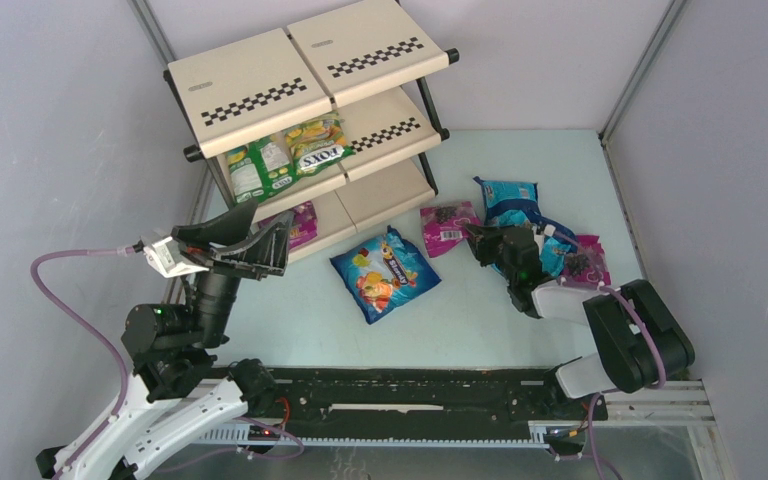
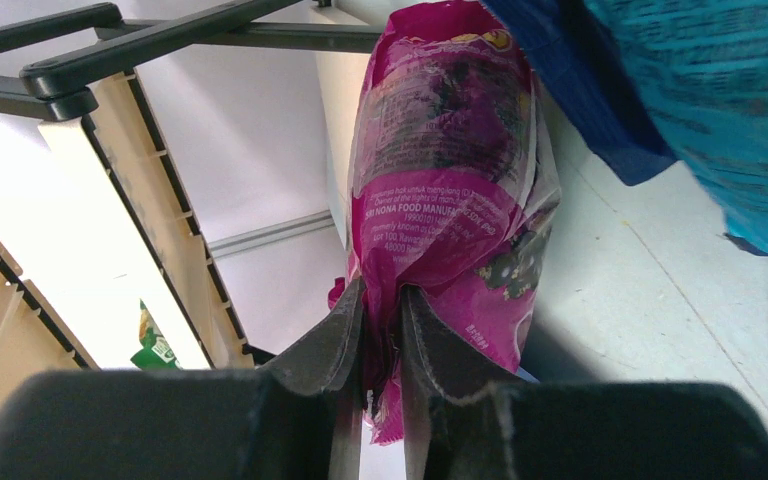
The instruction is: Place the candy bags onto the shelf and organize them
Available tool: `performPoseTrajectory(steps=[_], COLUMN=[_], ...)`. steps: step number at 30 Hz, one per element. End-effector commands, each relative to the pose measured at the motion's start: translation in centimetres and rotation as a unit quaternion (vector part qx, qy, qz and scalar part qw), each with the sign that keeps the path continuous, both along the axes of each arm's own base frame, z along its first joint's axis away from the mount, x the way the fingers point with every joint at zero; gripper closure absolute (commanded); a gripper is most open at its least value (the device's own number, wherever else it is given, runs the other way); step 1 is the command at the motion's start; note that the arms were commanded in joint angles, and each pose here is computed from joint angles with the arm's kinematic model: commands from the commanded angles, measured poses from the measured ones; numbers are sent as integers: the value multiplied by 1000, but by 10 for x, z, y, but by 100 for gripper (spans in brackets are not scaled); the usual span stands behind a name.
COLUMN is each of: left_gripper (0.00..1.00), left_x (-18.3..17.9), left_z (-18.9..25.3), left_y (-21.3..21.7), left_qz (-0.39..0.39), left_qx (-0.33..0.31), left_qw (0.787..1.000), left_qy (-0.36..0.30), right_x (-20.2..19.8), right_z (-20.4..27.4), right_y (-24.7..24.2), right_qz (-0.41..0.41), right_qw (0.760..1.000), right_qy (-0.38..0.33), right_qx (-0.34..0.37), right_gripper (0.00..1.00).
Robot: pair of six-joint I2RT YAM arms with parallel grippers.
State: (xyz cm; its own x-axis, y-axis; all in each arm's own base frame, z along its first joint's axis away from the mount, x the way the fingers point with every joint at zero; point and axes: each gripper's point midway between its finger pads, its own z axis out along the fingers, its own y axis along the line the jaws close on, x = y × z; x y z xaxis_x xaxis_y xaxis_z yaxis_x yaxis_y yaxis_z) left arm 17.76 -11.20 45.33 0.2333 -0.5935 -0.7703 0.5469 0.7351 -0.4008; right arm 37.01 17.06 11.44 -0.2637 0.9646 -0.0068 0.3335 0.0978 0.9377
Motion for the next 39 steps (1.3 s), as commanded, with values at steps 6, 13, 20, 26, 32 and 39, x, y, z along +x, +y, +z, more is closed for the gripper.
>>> performPoseTrajectory(steps=[6, 13, 20, 26, 32, 39], left_gripper=[0, 0, 0, 0, 0, 0], left_x=[3, 3, 2, 0, -1, -3], left_z=[-3, -4, -2, -1, 1, 2], left_y=[-4, -6, -2, 0, 5, 6], left_qz=[1, -1, 3, 4, 11, 8], left_qx=[7, 7, 4, 1, -3, -7], left_qw=[1000, 1000, 1000, 1000, 1000, 1000], left_qy=[-4, -2, -5, -8, -10, -12], right_x=[33, 44, 68, 88, 96, 99], right_z=[109, 125, 119, 92, 61, 33], right_y=[54, 89, 140, 188, 216, 239], right_qz=[47, 73, 97, 121, 140, 170], right_qw=[985, 979, 968, 964, 967, 969], right_qy=[-140, -156, -185, -192, -186, -165], right_qx=[92, 113, 137, 140, 103, 70], right_gripper=[94, 94, 94, 94, 93, 92])
